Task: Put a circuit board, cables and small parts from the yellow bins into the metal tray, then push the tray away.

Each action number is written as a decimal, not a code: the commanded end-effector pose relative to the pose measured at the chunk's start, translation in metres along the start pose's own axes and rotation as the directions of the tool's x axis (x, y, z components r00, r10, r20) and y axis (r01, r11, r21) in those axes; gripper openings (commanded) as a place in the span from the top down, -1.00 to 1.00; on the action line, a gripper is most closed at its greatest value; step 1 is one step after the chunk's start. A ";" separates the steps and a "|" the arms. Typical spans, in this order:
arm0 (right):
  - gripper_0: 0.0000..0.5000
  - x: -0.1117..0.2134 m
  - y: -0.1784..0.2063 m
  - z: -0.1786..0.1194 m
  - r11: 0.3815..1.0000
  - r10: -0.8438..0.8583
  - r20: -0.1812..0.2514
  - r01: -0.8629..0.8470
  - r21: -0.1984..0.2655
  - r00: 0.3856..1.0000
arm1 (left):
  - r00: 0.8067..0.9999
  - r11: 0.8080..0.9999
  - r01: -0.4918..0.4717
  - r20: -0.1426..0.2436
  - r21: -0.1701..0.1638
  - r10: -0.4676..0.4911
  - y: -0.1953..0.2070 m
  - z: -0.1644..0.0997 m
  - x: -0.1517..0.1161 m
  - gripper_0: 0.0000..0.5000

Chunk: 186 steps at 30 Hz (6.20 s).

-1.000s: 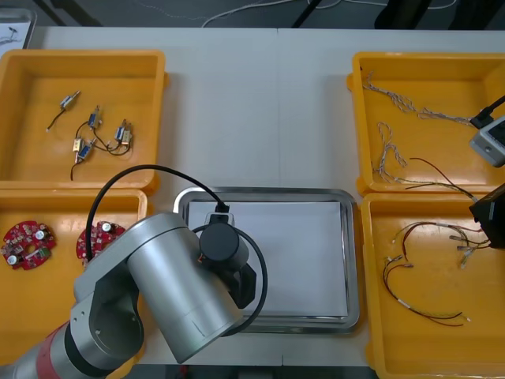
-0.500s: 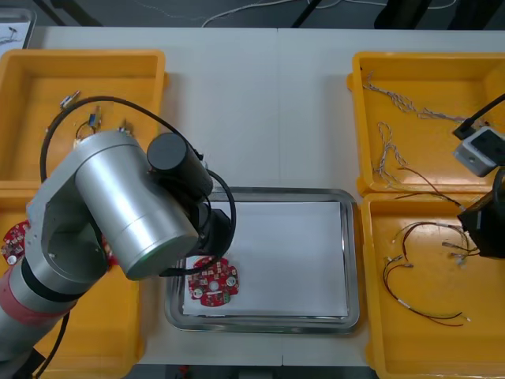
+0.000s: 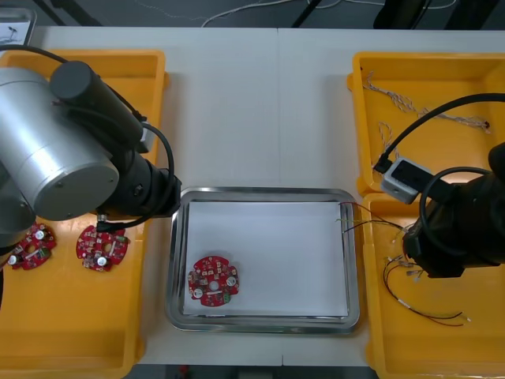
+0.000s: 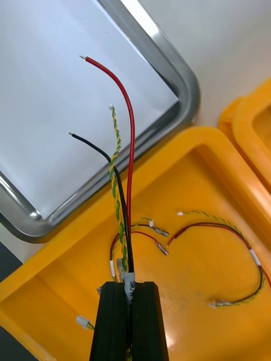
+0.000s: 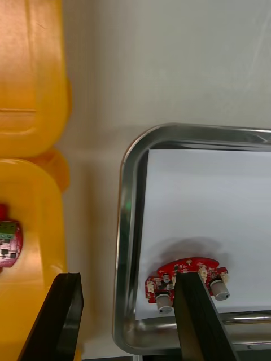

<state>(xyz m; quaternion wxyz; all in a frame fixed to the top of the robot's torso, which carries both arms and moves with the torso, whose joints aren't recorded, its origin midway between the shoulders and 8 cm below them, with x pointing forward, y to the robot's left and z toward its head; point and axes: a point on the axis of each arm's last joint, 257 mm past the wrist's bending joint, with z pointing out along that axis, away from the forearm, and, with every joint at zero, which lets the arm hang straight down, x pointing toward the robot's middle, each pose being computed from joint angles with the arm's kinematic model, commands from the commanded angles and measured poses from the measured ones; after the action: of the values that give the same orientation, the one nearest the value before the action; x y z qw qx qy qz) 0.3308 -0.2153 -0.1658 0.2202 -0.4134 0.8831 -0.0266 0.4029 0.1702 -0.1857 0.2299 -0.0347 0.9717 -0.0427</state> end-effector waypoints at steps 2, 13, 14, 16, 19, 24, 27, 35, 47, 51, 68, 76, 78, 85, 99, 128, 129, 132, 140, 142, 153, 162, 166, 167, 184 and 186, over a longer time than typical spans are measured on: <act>1.00 -0.022 0.018 0.004 0.987 -0.162 -0.017 0.162 -0.007 0.987 | 0.988 0.994 -0.102 0.114 -0.038 0.105 0.027 -0.041 -0.040 -0.85; 1.00 -0.050 0.064 0.038 0.933 -0.352 -0.062 0.346 -0.097 0.934 | 0.981 0.996 -0.067 0.178 -0.050 0.075 0.073 -0.090 -0.071 -0.84; 1.00 -0.050 0.069 0.043 0.925 -0.374 -0.075 0.366 -0.104 0.924 | 0.978 0.996 -0.074 0.192 -0.051 0.083 0.077 -0.097 -0.076 -0.83; 1.00 -0.055 0.074 0.050 0.916 -0.394 -0.076 0.385 -0.107 0.916 | 0.975 0.996 -0.069 0.206 -0.050 0.077 0.084 -0.105 -0.083 -0.81; 1.00 -0.062 0.084 0.063 0.903 -0.421 -0.074 0.410 -0.126 0.904 | 0.978 0.998 -0.031 0.207 -0.053 0.041 0.099 -0.110 -0.091 -0.81; 1.00 -0.066 0.099 0.084 0.873 -0.480 -0.081 0.467 -0.138 0.873 | 0.980 0.995 0.013 0.199 -0.102 0.007 0.126 -0.104 -0.102 -0.79; 1.00 -0.065 0.106 0.094 0.858 -0.507 -0.083 0.494 -0.140 0.858 | 0.983 0.994 0.020 0.185 -0.108 0.001 0.136 -0.102 -0.104 -0.79; 1.00 -0.059 0.127 0.116 0.817 -0.566 -0.052 0.552 -0.165 0.823 | 0.993 0.994 0.017 0.121 -0.109 -0.003 0.151 -0.084 -0.104 -0.78; 1.00 -0.039 0.134 0.136 0.801 -0.587 -0.057 0.568 -0.190 0.808 | 0.995 0.997 -0.031 0.097 -0.074 0.038 0.149 -0.049 -0.112 -0.77; 1.00 -0.038 0.130 0.146 0.803 -0.584 -0.056 0.566 -0.188 0.810 | 0.993 0.995 -0.038 0.112 -0.094 0.049 0.146 -0.041 -0.118 -0.76; -0.97 -0.044 0.125 0.161 0.797 -0.592 -0.030 0.579 -0.173 0.805 | 0.989 0.992 -0.072 0.125 -0.105 0.085 0.160 0.004 -0.162 -0.74; -1.00 -0.058 0.121 0.147 0.797 -0.589 0.008 0.583 -0.156 0.808 | 0.988 0.990 -0.057 0.134 -0.126 0.074 0.169 0.013 -0.174 -0.75; -1.00 -0.065 0.118 0.141 0.800 -0.587 0.017 0.583 -0.145 0.810 | 0.987 0.987 -0.058 0.141 -0.148 0.079 0.174 0.019 -0.180 -0.75; -1.00 -0.077 0.102 0.112 0.806 -0.584 0.001 0.580 -0.118 0.812 | 0.986 0.989 -0.035 0.158 -0.144 0.058 0.178 0.036 -0.190 -0.76; -1.00 -0.092 0.049 0.042 0.898 -0.422 -0.016 0.415 -0.147 0.907 | 0.979 0.983 0.013 0.201 -0.183 0.024 0.185 0.050 -0.209 -0.74; -1.00 -0.027 -0.104 0.000 0.843 0.530 0.059 -0.533 0.078 0.846 | 0.980 0.976 0.029 0.196 -0.216 0.014 0.202 0.067 -0.206 -0.65; -1.00 -0.026 -0.109 -0.001 0.823 0.556 0.070 -0.561 0.089 0.828 | 0.980 0.977 0.029 0.200 -0.213 0.014 0.201 0.066 -0.207 -0.65; -1.00 -0.022 -0.119 -0.003 0.775 0.616 0.087 -0.622 0.113 0.783 | 0.980 0.977 0.030 0.198 -0.212 0.013 0.201 0.066 -0.206 -0.64; -1.00 -0.011 -0.150 -0.009 0.592 0.780 0.146 -0.793 0.144 0.608 | 0.981 0.977 0.024 0.194 -0.210 0.018 0.198 0.069 -0.205 -0.64; -1.00 -0.009 -0.157 -0.009 0.567 0.795 0.155 -0.809 0.158 0.587 | 0.981 0.977 0.022 0.193 -0.211 0.020 0.197 0.070 -0.205 -0.65; -1.00 -0.007 -0.206 0.008 0.447 0.868 0.159 -0.880 0.160 0.470 | 0.982 0.974 0.012 0.185 -0.228 0.032 0.199 0.073 -0.201 -0.54; -1.00 -0.030 -0.243 0.038 0.404 0.874 0.222 -0.901 0.160 0.432 | 0.984 0.972 0.011 0.176 -0.233 0.031 0.202 0.076 -0.197 -0.52; -1.00 -0.043 -0.249 0.048 0.393 0.880 0.230 -0.909 0.139 0.416 | 0.985 0.972 0.011 0.172 -0.235 0.031 0.204 0.078 -0.194 -0.50; -1.00 -0.049 -0.251 0.051 0.390 0.883 0.232 -0.913 0.124 0.409 | 0.985 0.972 0.011 0.169 -0.235 0.030 0.204 0.079 -0.193 -0.48; -1.00 -0.089 -0.241 0.091 0.388 0.891 0.238 -0.921 0.040 0.386 | 0.992 0.980 0.013 0.124 -0.199 0.012 0.206 0.082 -0.178 -0.47; -1.00 -0.091 -0.239 0.093 0.388 0.892 0.236 -0.921 0.038 0.386 | 0.993 0.981 0.011 0.116 -0.196 0.012 0.206 0.082 -0.176 -0.47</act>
<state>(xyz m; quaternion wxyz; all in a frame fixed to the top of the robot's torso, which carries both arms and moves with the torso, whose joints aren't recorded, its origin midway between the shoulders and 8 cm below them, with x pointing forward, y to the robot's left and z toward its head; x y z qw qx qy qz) 0.5780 -0.3163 -0.1817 0.2883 0.1587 0.9430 0.0498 0.5853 0.3882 -0.2103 0.2802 -0.0941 0.9535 0.0595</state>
